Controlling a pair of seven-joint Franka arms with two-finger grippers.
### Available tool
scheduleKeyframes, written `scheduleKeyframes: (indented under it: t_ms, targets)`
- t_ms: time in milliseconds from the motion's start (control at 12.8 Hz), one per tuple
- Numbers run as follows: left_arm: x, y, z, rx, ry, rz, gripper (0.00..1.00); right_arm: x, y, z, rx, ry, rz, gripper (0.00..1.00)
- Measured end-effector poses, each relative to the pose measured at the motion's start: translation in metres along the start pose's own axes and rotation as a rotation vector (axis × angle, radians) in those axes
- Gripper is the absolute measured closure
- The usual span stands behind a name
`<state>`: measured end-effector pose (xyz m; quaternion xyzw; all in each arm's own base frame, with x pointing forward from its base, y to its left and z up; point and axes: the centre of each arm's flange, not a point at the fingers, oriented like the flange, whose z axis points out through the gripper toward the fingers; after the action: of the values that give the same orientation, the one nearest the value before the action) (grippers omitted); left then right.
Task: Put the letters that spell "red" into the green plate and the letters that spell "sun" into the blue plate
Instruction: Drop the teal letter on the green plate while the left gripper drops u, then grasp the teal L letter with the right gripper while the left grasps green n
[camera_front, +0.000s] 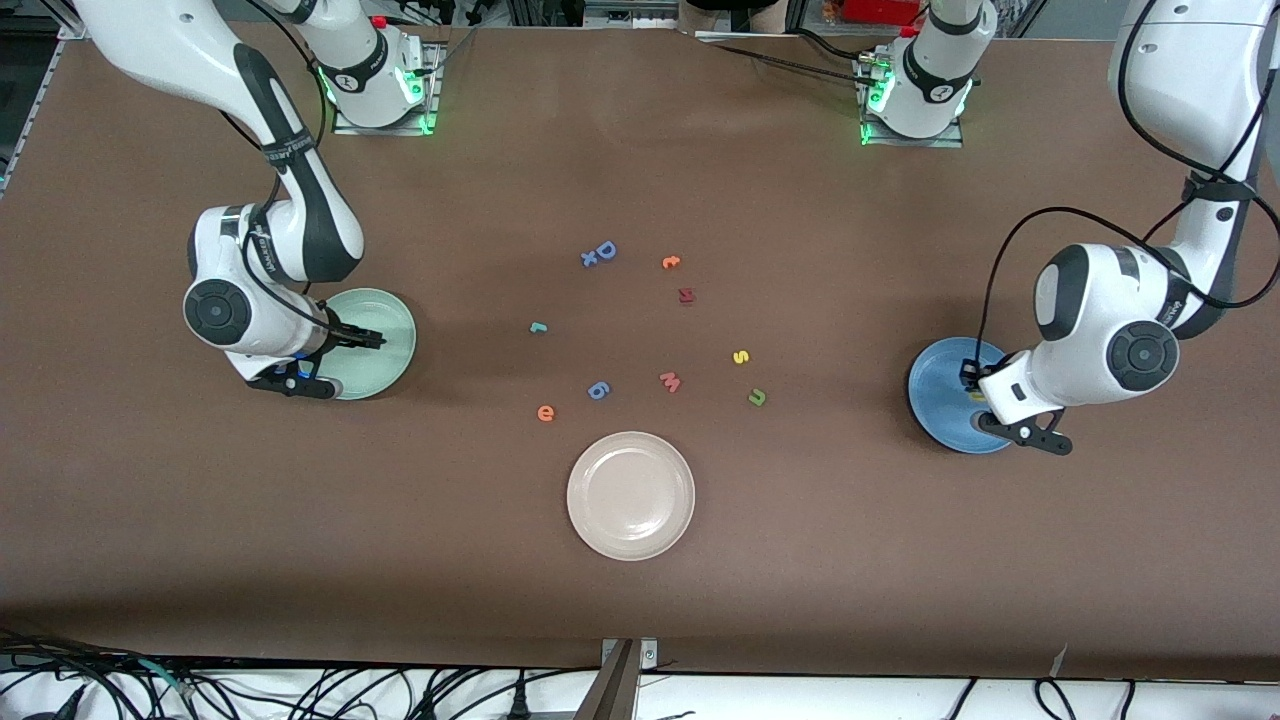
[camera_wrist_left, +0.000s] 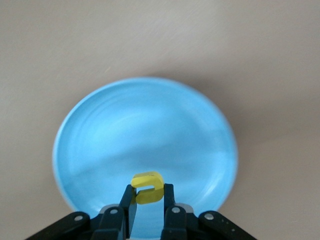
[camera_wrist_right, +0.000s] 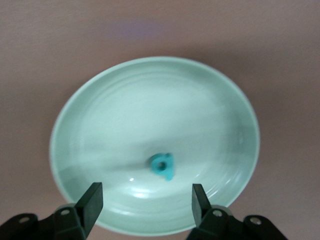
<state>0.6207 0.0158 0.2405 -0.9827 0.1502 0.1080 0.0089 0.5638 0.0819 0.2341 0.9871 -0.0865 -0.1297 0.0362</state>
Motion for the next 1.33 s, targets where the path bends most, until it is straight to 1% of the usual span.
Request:
scheduleKeyframes:
  t_ms: [312, 390, 468, 546, 702, 935, 1013, 1091, 1169, 1247, 1325]
  targets:
    - [-0.001, -0.007, 0.042, -0.025, -0.056, -0.004, 0.74, -0.036, -0.085, -0.019, 0.042, 0.003, 0.126, 0.20]
    - [0.000, -0.008, 0.048, -0.028, -0.059, -0.005, 0.69, -0.048, -0.109, -0.020, 0.049, 0.003, 0.162, 0.20]
    - [0.000, -0.007, 0.049, -0.029, -0.059, -0.004, 0.69, -0.059, -0.130, -0.020, 0.059, 0.008, 0.196, 0.20]
    - [0.002, -0.006, 0.047, -0.028, -0.054, -0.002, 0.61, -0.068, -0.148, -0.019, 0.075, 0.016, 0.227, 0.21]
    - [0.007, -0.002, 0.037, -0.025, -0.035, 0.007, 0.43, -0.081, -0.179, -0.013, 0.113, 0.034, 0.283, 0.22]
    - [0.018, 0.023, -0.004, -0.014, 0.032, 0.050, 0.10, -0.091, -0.214, 0.013, 0.159, 0.052, 0.332, 0.23]
    - [0.020, 0.038, -0.018, -0.013, 0.053, 0.072, 0.01, -0.092, -0.221, 0.023, 0.169, 0.055, 0.340, 0.25]
    - [0.023, 0.054, -0.029, -0.013, 0.071, 0.092, 0.00, -0.092, -0.225, 0.031, 0.177, 0.055, 0.345, 0.25]
    - [0.026, 0.070, -0.038, -0.016, 0.085, 0.103, 0.00, -0.091, -0.227, 0.038, 0.184, 0.055, 0.351, 0.28]
    - [0.029, 0.084, -0.044, -0.020, 0.095, 0.103, 0.00, -0.090, -0.227, 0.043, 0.186, 0.053, 0.355, 0.30]
    - [0.032, 0.100, -0.048, -0.026, 0.104, 0.093, 0.00, -0.089, -0.227, 0.046, 0.186, 0.051, 0.357, 0.30]
